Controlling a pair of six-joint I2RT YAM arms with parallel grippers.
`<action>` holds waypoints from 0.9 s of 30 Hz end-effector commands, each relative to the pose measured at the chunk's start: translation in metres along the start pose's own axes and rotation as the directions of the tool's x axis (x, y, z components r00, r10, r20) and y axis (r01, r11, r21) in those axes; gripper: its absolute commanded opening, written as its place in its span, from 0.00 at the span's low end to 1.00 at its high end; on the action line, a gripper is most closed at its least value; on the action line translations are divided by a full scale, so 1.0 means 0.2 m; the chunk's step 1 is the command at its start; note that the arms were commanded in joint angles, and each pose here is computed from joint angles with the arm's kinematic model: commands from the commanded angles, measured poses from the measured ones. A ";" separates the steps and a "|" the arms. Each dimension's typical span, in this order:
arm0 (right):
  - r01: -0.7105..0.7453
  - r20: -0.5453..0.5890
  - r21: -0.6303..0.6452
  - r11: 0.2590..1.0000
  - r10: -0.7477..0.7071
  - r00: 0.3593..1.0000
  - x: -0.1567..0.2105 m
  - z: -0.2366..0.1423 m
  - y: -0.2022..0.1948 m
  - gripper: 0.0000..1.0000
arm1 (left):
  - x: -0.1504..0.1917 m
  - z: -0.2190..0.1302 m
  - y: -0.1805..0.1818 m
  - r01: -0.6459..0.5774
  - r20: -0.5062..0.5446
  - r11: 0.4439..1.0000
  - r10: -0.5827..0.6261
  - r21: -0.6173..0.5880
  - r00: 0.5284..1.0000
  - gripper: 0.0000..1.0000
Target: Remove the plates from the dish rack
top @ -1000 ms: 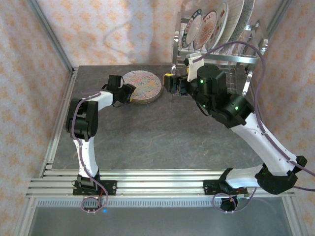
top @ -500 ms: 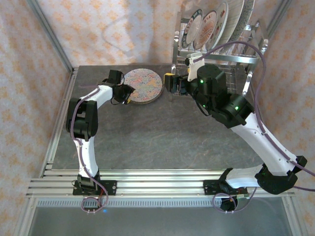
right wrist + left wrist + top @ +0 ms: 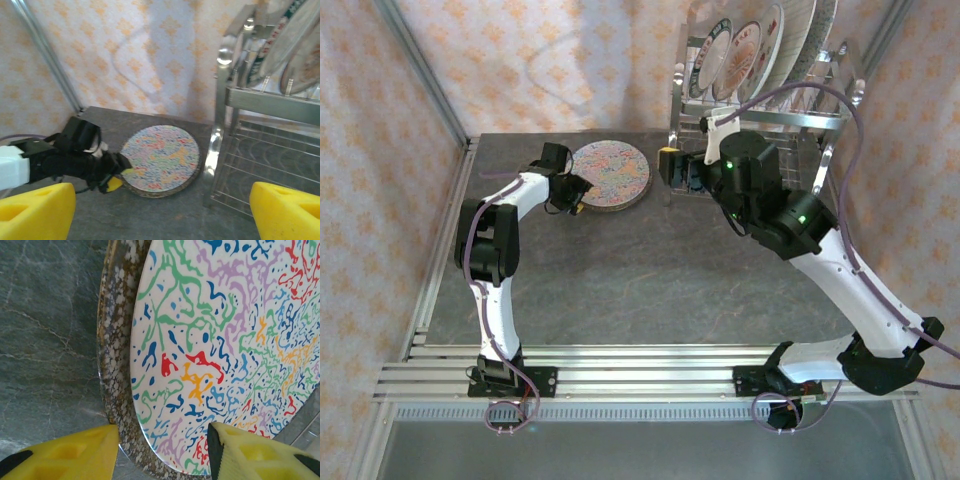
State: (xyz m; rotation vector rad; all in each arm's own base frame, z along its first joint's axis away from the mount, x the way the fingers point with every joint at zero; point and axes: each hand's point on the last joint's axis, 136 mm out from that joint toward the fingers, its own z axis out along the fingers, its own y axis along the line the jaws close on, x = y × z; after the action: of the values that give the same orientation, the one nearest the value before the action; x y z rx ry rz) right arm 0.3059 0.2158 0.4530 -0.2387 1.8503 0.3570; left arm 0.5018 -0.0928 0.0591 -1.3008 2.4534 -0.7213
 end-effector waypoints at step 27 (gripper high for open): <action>-0.395 0.253 0.424 0.815 0.313 0.916 -0.55 -0.19 -1.26 0.77 | 0.98 -1.54 -0.96 -0.630 0.428 0.565 0.462 0.533 0.777 0.70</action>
State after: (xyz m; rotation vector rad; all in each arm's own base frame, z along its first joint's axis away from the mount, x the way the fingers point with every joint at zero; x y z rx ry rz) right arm 0.3753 -0.0496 0.5264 0.5379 1.7631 0.0180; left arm 0.3985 -0.2473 0.3741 -0.4173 2.0903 -1.0048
